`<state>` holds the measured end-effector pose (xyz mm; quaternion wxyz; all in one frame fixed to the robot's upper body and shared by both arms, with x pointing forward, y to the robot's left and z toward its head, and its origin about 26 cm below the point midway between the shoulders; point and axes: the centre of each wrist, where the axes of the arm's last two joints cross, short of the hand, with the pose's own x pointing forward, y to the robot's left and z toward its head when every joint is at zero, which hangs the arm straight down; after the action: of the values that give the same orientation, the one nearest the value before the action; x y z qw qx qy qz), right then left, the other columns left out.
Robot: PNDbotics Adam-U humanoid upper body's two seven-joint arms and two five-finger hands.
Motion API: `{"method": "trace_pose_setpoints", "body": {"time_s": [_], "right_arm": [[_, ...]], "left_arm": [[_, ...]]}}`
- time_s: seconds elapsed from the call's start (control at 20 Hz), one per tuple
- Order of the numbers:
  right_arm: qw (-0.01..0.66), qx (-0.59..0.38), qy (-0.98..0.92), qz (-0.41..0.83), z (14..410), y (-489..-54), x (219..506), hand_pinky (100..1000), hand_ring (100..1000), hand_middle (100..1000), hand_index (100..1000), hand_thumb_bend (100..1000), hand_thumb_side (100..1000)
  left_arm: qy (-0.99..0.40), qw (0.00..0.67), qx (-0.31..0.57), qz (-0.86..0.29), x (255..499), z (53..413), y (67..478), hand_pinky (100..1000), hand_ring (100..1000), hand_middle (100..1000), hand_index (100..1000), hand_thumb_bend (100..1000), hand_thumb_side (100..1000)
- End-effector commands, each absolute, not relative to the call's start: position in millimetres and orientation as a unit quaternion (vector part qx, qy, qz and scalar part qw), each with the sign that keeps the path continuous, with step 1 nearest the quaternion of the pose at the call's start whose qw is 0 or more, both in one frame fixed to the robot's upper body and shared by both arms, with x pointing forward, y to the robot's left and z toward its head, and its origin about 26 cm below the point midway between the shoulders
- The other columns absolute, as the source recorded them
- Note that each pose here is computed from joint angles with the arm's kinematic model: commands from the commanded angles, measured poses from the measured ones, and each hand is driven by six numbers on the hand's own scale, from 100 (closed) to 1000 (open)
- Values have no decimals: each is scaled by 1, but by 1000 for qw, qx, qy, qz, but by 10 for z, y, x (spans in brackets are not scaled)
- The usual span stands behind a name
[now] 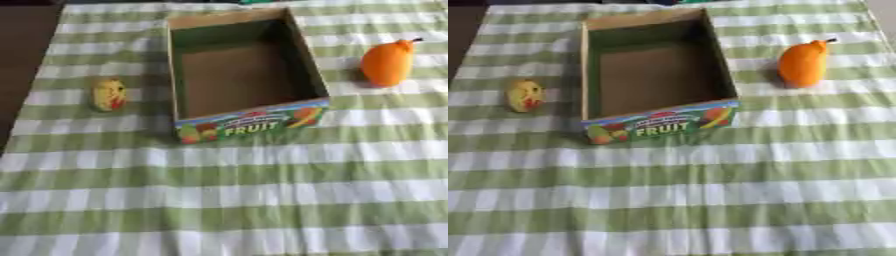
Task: Pick up objects on the table and place them in the box.
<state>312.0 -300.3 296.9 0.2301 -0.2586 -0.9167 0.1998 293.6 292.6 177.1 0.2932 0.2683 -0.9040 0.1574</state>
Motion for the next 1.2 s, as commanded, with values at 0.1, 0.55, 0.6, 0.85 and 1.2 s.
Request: {"method": "trace_pose_setpoints", "body": {"time_s": [0.1,0.55,0.6,0.85,1.2], "right_arm": [[224,-326,-879,268,3263,-3083,3169,750,834,753,902,100,1000],[235,-427,-795,362,3700,-3217,3425,763,858,806,916,100,1000],[237,-432,-788,370,3717,-3229,3463,768,866,819,922,100,1000],[256,-453,-744,419,3724,-3260,3676,781,882,831,937,100,1000],[285,-465,-691,475,3697,-3312,3976,803,904,862,950,100,1000]], "left_arm": [[-909,282,272,144,2904,1837,2946,616,640,699,822,100,945],[-908,288,271,136,2896,1820,2950,615,640,699,821,100,943],[-908,288,272,135,2894,1818,2952,615,640,699,821,100,943],[-909,289,271,130,2895,1824,2953,615,641,699,821,100,935],[-909,292,271,124,2891,1814,2952,614,641,699,821,100,939]]}}
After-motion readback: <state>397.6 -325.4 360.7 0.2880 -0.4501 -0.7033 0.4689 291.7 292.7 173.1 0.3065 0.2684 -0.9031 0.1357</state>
